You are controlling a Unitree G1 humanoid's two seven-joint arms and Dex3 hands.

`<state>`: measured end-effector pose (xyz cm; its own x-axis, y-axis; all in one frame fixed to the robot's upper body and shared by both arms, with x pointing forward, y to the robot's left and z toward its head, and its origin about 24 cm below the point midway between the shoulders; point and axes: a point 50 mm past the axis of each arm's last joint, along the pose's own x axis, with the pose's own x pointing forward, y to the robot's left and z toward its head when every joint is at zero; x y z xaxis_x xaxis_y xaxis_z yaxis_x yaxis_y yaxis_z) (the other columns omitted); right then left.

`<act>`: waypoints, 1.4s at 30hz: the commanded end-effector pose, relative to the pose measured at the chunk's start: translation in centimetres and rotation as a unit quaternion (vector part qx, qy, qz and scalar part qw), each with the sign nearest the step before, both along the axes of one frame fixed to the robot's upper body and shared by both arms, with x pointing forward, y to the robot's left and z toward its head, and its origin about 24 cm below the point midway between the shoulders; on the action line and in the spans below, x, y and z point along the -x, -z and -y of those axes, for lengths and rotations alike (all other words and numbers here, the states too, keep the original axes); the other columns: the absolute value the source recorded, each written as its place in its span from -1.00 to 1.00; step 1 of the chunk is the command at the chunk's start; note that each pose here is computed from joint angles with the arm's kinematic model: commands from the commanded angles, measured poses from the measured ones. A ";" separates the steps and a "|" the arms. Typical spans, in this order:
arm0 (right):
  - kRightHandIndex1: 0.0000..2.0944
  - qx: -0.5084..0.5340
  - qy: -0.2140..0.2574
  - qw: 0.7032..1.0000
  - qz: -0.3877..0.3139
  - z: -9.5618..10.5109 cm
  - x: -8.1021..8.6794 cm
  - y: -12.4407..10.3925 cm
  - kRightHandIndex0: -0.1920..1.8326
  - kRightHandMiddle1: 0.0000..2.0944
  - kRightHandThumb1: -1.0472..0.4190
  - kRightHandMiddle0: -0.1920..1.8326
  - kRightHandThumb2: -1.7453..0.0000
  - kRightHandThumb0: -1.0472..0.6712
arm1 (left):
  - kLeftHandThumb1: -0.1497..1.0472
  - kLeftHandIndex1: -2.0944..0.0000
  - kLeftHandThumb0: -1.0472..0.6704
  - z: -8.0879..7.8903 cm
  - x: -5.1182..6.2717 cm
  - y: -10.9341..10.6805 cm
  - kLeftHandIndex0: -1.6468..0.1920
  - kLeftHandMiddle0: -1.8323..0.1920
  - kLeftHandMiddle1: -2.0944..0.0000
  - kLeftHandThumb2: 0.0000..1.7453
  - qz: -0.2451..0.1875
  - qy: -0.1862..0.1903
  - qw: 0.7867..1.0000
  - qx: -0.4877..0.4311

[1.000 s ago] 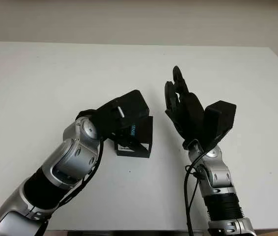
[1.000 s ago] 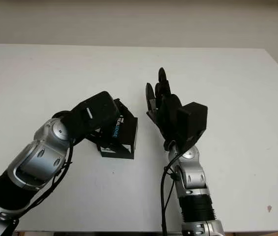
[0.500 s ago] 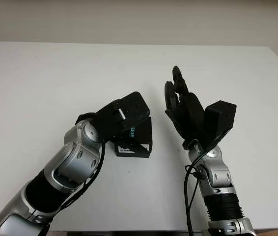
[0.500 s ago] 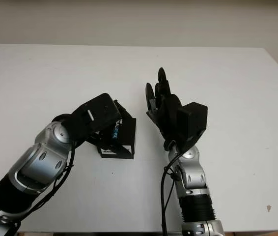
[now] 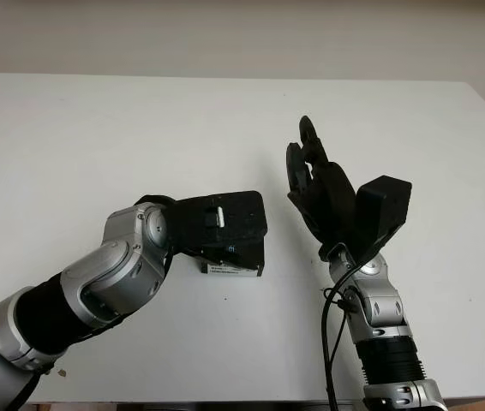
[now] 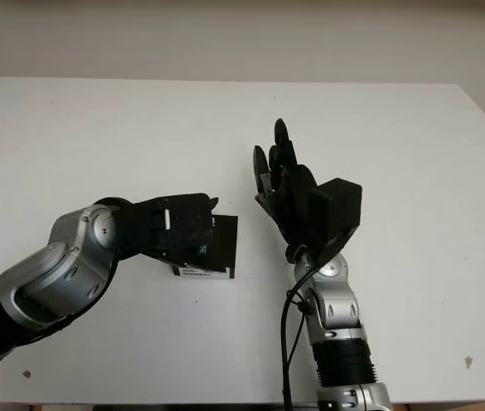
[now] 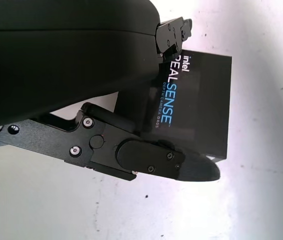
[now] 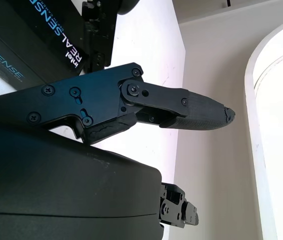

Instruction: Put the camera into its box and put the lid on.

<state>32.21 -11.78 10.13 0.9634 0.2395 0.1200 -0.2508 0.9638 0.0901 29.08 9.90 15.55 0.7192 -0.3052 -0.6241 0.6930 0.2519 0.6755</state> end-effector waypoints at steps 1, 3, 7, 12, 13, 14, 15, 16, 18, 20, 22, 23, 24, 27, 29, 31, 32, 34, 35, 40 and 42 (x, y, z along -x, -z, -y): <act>-0.95 0.000 0.001 1.000 0.009 0.1 -0.2 -0.5 -0.98 -0.95 -1.00 -0.96 0.35 -0.59 | 1.00 1.00 -0.70 -0.1 0.3 1.1 1.00 1.00 1.00 -0.77 -0.029 0.004 1.000 -0.011; -0.95 0.002 0.001 1.000 0.011 0.2 -0.2 -0.6 -0.98 -0.95 -1.00 -0.96 0.35 -0.59 | 1.00 1.00 -0.70 -0.1 0.4 1.3 1.00 1.00 1.00 -0.78 -0.031 0.005 0.999 -0.012; -0.95 0.001 0.002 1.000 0.012 0.2 -0.1 -0.6 -0.98 -0.95 -1.00 -0.96 0.35 -0.58 | 1.00 1.00 -0.72 -0.2 0.5 1.3 1.00 1.00 1.00 -0.76 -0.029 0.008 0.999 -0.011; -0.95 0.001 0.001 1.000 0.015 0.3 -0.1 -0.6 -0.99 -0.95 -1.00 -0.97 0.35 -0.58 | 1.00 1.00 -0.71 -1.1 0.4 0.7 1.00 1.00 1.00 -0.41 0.034 0.007 0.999 -0.002; -0.95 0.002 0.001 1.000 0.015 0.3 -0.1 -0.6 -0.99 -0.95 -1.00 -0.97 0.34 -0.58 | 1.00 1.00 -0.70 -1.5 0.3 0.4 1.00 1.00 1.00 -0.38 0.051 0.001 0.999 0.010; -0.95 0.002 0.002 1.000 0.016 0.3 0.0 -0.6 -0.99 -0.95 -1.00 -0.97 0.34 -0.58 | 1.00 1.00 -0.69 -1.9 0.2 0.0 1.00 1.00 1.00 -0.36 0.065 -0.011 0.997 0.031; -0.95 0.002 0.003 1.000 0.016 0.4 0.0 -0.6 -0.99 -0.95 -1.00 -0.97 0.34 -0.58 | 1.00 1.00 -0.68 -2.3 0.0 -0.5 1.00 1.00 1.00 -0.34 0.081 -0.023 0.995 0.045; -0.95 0.002 0.003 1.000 0.017 0.4 0.0 -0.6 -0.99 -0.95 -1.00 -0.97 0.34 -0.58 | 1.00 1.00 -0.68 -2.8 -0.2 -1.0 1.00 1.00 1.00 -0.33 0.100 -0.038 0.992 0.065; -0.95 0.000 0.003 1.000 0.019 0.5 0.0 -0.7 -0.99 -0.95 -1.00 -0.98 0.33 -0.57 | 1.00 1.00 -0.64 -3.8 -0.6 -2.0 1.00 1.00 1.00 -0.35 0.141 -0.076 0.979 0.124; -0.96 -0.001 0.002 1.000 0.021 0.7 0.0 -0.8 -1.00 -0.96 -1.00 -0.98 0.33 -0.56 | 1.00 1.00 -0.61 -4.8 -0.9 -3.0 1.00 1.00 1.00 -0.35 0.189 -0.110 0.956 0.196; -0.95 -0.001 0.004 1.000 0.022 0.9 -0.1 -0.9 -1.00 -0.96 -1.00 -0.98 0.32 -0.56 | 1.00 1.00 -0.58 -5.9 -1.1 -3.3 1.00 1.00 1.00 -0.34 0.231 -0.137 0.926 0.265; -0.95 0.000 0.006 1.000 0.022 1.0 -0.2 -1.0 -1.00 -0.96 -1.00 -0.98 0.32 -0.56 | 1.00 1.00 -0.58 -6.5 -1.1 -3.1 1.00 1.00 1.00 -0.34 0.248 -0.148 0.913 0.287; -0.95 0.000 0.006 1.000 0.022 1.0 -0.2 -1.0 -0.99 -0.95 -1.00 -0.98 0.32 -0.56 | 1.00 1.00 -0.59 -7.0 -1.0 -2.8 1.00 1.00 1.00 -0.33 0.262 -0.158 0.902 0.303; -0.96 0.003 0.005 1.000 0.021 1.3 -0.3 -1.2 -1.00 -0.96 -1.00 -0.99 0.33 -0.56 | 1.00 1.00 -0.62 -8.2 -0.8 -1.6 1.00 1.00 1.00 -0.30 0.288 -0.176 0.874 0.350; -0.96 0.006 0.008 1.000 0.019 1.4 -0.3 -1.2 -1.00 -0.96 -1.00 -0.99 0.33 -0.55 | 1.00 1.00 -0.63 -8.7 -0.6 -0.7 1.00 1.00 1.00 -0.31 0.305 -0.179 0.857 0.376; -0.96 0.007 0.010 1.000 0.016 1.6 -0.3 -1.1 -1.00 -0.96 -1.00 -0.99 0.33 -0.55 | 1.00 1.00 -0.61 -9.1 -0.3 0.3 1.00 1.00 1.00 -0.30 0.318 -0.175 0.838 0.408; -0.97 0.006 0.010 1.000 0.015 1.6 -0.3 -1.1 -1.00 -0.96 -1.00 -0.99 0.33 -0.54 | 1.00 1.00 -0.59 -9.3 -0.2 0.8 1.00 1.00 1.00 -0.31 0.320 -0.175 0.827 0.428; -0.97 0.004 0.011 1.000 0.012 1.7 -0.3 -1.0 -1.00 -0.96 -1.00 -0.99 0.33 -0.54 | 1.00 1.00 -0.54 -9.6 0.0 1.8 1.00 1.00 1.00 -0.30 0.319 -0.186 0.801 0.472; -0.97 0.007 0.012 1.000 0.012 1.7 -0.3 -0.9 -1.00 -0.96 -1.00 -1.00 0.33 -0.54 | 1.00 1.00 -0.53 -9.7 0.1 2.2 1.00 1.00 1.00 -0.31 0.317 -0.198 0.787 0.491; -0.99 0.015 0.011 1.000 0.012 1.9 -0.1 -0.8 -1.00 -0.98 -1.00 -1.00 0.32 -0.54 | 1.00 1.00 -0.61 -10.0 0.6 3.5 1.00 1.00 1.00 -0.34 0.305 -0.243 0.753 0.531; -1.00 0.013 0.011 1.000 0.011 1.9 0.1 -0.8 -1.00 -0.98 -1.00 -1.00 0.32 -0.54 | 1.00 1.00 -0.63 -9.9 0.9 3.6 1.00 1.00 1.00 -0.36 0.302 -0.246 0.749 0.536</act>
